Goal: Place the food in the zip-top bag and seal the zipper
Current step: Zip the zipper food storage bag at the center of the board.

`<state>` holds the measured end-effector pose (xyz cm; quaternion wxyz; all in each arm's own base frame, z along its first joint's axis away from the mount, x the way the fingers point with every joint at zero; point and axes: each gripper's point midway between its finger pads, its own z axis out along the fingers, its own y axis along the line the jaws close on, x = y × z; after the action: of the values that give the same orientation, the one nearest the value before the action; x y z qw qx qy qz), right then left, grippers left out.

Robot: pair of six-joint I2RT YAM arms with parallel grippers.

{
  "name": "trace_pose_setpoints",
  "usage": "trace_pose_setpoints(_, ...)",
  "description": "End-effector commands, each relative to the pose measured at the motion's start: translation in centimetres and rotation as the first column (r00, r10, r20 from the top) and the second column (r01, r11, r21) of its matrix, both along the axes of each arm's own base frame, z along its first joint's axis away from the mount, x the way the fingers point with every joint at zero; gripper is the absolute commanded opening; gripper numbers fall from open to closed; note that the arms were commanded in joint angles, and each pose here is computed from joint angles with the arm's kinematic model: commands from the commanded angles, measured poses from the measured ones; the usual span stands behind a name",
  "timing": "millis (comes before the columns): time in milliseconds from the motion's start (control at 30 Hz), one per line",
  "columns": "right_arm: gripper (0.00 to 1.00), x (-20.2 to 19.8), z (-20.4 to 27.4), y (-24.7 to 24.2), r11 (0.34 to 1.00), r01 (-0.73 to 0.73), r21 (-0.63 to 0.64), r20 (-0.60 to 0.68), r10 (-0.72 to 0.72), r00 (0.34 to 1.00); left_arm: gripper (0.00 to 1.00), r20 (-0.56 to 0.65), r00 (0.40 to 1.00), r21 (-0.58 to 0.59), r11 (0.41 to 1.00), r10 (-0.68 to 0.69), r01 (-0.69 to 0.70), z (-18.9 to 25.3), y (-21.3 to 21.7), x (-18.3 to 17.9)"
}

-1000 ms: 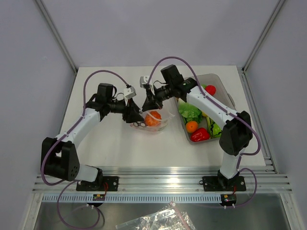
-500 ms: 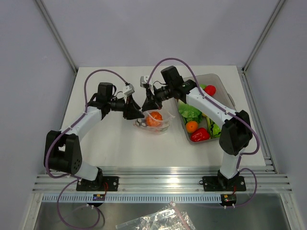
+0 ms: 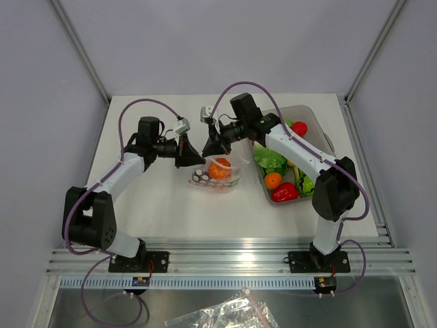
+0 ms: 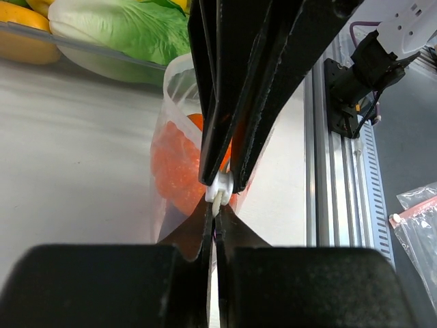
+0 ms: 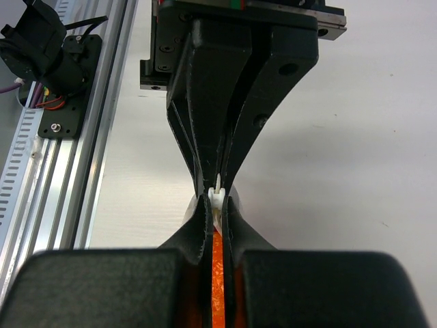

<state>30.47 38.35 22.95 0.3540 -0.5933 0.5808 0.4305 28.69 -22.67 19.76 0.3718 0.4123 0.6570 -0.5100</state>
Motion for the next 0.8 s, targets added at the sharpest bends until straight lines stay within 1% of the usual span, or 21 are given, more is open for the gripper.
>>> trace_pose_setpoints(0,0.00,-0.5,0.2,-0.1,1.000,-0.009,0.007,-0.007,0.009,1.000,0.00,0.093,0.996,-0.028,0.999,0.018,-0.015,2.0,0.1,0.2)
trace_pose_setpoints(33,0.00,-0.6,0.1,-0.1,1.000,-0.008,0.005,-0.011,0.008,1.000,0.00,0.130,0.991,-0.029,0.999,0.039,-0.036,2.3,0.2,0.7)
trace_pose_setpoints(233,0.00,-1.2,-0.6,-1.3,1.000,0.011,-0.010,-0.025,-0.012,1.000,0.00,0.191,0.970,-0.061,0.988,0.151,-0.142,3.3,1.3,1.5)
trace_pose_setpoints(567,0.00,-1.8,-0.5,-3.9,0.998,0.062,-0.012,-0.029,-0.063,0.998,0.00,0.186,0.956,-0.060,0.974,0.227,-0.219,3.2,2.6,2.6)
trace_pose_setpoints(767,0.00,-1.7,-1.6,-5.6,0.991,0.121,-0.058,-0.051,-0.124,0.991,0.00,0.189,0.942,-0.073,0.961,0.278,-0.269,3.8,3.5,3.4)
